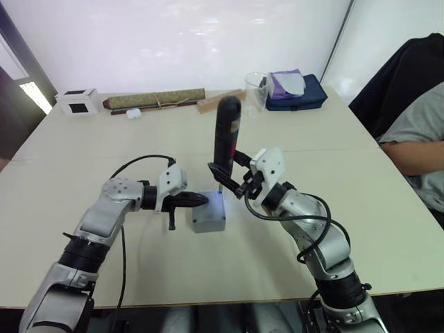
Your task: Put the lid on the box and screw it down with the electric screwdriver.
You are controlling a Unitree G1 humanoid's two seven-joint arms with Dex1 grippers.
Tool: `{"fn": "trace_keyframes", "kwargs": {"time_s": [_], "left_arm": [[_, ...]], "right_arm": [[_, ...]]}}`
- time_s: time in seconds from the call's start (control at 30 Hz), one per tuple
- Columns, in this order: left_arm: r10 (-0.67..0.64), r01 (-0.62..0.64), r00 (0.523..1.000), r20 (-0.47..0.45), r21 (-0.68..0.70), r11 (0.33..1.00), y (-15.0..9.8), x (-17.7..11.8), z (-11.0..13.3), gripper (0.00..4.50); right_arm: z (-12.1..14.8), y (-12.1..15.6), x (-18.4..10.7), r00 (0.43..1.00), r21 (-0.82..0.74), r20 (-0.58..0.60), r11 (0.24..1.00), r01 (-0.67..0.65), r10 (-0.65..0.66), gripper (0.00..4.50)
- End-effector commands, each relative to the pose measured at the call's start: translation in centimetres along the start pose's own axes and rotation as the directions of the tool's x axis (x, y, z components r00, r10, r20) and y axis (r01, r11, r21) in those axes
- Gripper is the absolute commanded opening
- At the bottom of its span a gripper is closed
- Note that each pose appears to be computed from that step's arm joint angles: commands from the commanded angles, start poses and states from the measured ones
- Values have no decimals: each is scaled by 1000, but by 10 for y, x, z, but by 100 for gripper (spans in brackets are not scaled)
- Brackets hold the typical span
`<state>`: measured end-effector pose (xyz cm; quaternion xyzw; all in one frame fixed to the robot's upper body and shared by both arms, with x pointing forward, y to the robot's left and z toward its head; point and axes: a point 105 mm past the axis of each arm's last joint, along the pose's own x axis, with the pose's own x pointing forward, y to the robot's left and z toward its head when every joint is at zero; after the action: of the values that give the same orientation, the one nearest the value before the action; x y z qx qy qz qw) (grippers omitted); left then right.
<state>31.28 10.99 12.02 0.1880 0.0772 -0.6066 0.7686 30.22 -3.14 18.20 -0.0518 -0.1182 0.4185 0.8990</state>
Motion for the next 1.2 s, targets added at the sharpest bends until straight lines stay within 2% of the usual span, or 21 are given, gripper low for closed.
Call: {"fn": "trace_keyframes", "kwargs": {"time_s": [0.03,0.3,0.37,0.47,0.53,0.6,0.67,0.77,0.87,0.93,1.03,1.2], "left_arm": [[-14,14,1000,-12,-28,1000,-5,6,-7,0],[-7,7,1000,23,-19,1000,-5,5,1,0],[-19,20,999,51,-13,1000,-7,4,10,0],[-27,27,995,100,1,1000,-8,2,26,0],[-15,11,992,126,31,999,-7,3,36,0],[-9,-1,986,164,65,998,-6,5,50,0],[-25,6,978,206,93,996,-9,5,67,0],[-31,-5,968,248,141,990,-10,5,85,0],[-37,-7,956,291,150,989,-8,3,101,0],[-70,17,951,302,175,984,-10,-1,110,0],[-88,28,953,292,202,979,-9,-4,114,0],[-97,33,950,296,213,976,-3,-18,125,0]], "right_arm": [[-28,12,0,992,59,-114,997,-51,58,210],[38,-19,3,997,89,55,995,51,-56,210],[66,-30,2,989,108,106,990,94,-106,210],[98,-44,-4,977,140,133,979,146,-165,210],[106,-59,-11,971,162,92,965,204,-220,210],[97,-84,-24,948,194,-62,928,318,-312,210],[91,-109,-46,897,189,-190,882,431,-398,210],[72,-127,-78,804,104,-419,857,504,-422,210],[49,-136,-98,726,87,-572,852,516,-381,210],[27,-145,-116,628,72,-696,837,542,-347,210],[15,-150,-127,544,50,-776,829,557,-319,210],[-15,-139,-142,417,98,-895,844,528,-157,210]]}}
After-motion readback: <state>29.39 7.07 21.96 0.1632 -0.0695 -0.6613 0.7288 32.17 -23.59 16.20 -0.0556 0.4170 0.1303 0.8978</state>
